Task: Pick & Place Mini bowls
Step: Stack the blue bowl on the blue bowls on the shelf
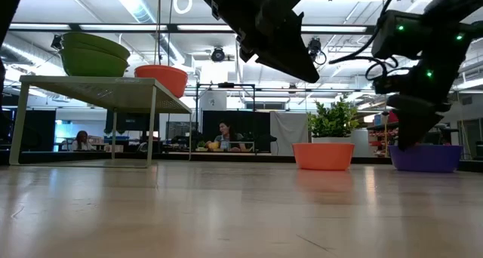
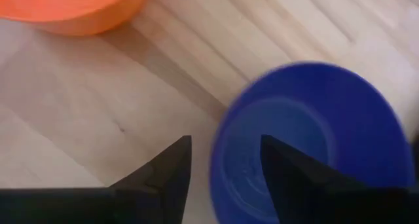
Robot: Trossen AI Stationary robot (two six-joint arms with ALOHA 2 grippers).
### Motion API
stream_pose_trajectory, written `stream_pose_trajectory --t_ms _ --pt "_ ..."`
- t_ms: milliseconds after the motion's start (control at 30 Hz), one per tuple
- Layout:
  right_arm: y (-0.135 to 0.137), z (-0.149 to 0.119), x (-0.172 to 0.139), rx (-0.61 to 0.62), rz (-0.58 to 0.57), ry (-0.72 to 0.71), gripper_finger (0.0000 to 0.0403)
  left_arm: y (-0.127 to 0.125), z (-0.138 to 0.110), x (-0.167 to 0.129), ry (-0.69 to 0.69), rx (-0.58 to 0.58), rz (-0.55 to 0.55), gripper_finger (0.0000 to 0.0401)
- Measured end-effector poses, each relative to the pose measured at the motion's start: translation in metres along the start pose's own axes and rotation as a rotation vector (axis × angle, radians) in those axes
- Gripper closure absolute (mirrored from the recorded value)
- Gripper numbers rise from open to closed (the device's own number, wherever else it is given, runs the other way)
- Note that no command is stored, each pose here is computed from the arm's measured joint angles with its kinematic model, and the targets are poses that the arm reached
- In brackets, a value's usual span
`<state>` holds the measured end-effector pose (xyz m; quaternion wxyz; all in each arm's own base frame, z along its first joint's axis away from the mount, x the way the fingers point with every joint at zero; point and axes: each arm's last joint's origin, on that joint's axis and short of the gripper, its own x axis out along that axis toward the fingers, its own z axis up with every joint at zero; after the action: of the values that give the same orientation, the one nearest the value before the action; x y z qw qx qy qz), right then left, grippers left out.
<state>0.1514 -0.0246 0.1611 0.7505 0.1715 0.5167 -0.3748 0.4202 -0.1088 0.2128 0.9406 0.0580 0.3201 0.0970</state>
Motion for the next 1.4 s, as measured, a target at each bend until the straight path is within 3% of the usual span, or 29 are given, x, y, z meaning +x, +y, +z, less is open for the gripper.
stream_pose_trajectory --t_ms 233,567,733,900,1033,1200,1400 --pt "0.002 0.003 0.003 -0.020 0.036 0.008 0.0244 -0.010 -0.002 -0.005 0.006 0.027 -0.020 0.0380" --pt "0.006 0.001 0.002 -0.090 0.101 0.039 0.0389 -0.012 -0.003 -0.006 0.008 0.020 -0.024 0.0380" --pt "0.022 -0.005 -0.004 -0.192 0.245 0.046 0.0385 -0.013 -0.003 -0.006 0.012 0.019 -0.053 0.0380" --pt "0.046 -0.020 -0.018 -0.399 0.501 0.075 0.0396 -0.013 -0.003 -0.006 0.008 0.016 -0.055 0.0372" --pt "0.067 -0.034 -0.033 -0.608 0.734 0.034 0.0395 -0.014 -0.001 -0.006 -0.005 0.010 -0.077 0.0330" --pt "0.090 -0.042 -0.054 -0.833 0.985 -0.158 0.0398 -0.016 0.003 -0.006 -0.040 0.051 -0.142 0.0246" --pt "0.099 -0.041 -0.066 -0.969 1.092 -0.352 0.0401 -0.016 0.010 -0.006 -0.114 0.138 -0.162 0.0174"
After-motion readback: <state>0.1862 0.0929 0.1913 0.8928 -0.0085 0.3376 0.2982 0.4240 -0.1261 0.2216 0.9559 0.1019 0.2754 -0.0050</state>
